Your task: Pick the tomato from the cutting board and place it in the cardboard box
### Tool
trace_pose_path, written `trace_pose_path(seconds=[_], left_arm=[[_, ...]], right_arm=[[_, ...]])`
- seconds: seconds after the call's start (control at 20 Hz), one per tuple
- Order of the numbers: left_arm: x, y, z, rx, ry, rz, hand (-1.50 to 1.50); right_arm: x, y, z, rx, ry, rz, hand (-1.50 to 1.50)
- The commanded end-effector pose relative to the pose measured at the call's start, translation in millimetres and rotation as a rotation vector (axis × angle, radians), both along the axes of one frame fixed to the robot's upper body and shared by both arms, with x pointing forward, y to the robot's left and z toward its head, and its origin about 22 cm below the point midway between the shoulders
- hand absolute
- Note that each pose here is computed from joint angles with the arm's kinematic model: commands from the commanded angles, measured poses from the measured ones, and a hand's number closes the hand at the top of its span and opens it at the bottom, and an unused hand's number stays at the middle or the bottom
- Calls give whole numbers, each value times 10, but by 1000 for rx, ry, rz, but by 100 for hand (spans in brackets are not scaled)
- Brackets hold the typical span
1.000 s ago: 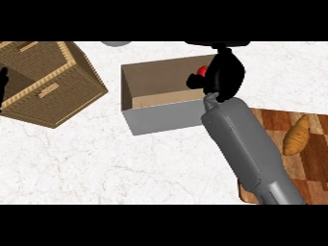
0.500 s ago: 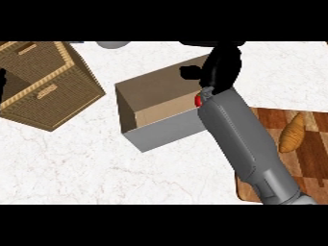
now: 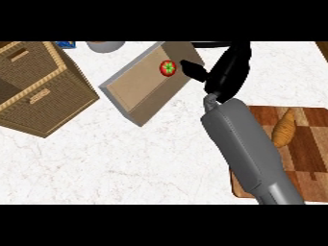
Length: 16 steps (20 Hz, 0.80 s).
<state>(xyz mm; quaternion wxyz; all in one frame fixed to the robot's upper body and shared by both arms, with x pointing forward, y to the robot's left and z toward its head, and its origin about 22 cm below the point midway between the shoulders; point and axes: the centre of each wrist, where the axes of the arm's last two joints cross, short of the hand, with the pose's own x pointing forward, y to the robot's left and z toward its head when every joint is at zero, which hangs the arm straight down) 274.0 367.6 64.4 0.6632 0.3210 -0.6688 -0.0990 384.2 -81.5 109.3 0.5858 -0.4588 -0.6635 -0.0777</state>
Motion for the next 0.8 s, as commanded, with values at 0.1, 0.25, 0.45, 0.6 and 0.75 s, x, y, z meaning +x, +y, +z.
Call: trace_pose_path(seconds=[0.1,0.25,0.45,0.6,0.75], left_arm=[[-180,60,-400,-72,154,49,0],[-312,128,-466,-72,170,84,0],[-366,114,-535,-65,173,97,0],[-376,148,-456,-72,170,79,0],[-383,58,-483,-66,158,95,0]], right_arm=[[-372,-173,-64,123,-70,-49,-150],[-620,-403,-181,127,-62,-94,-150],[-1003,-533,-217,123,-52,-86,-150],[-1304,-738,-241,92,-50,-98,-150],[-1691,-767,-270,79,20,-46,-150]])
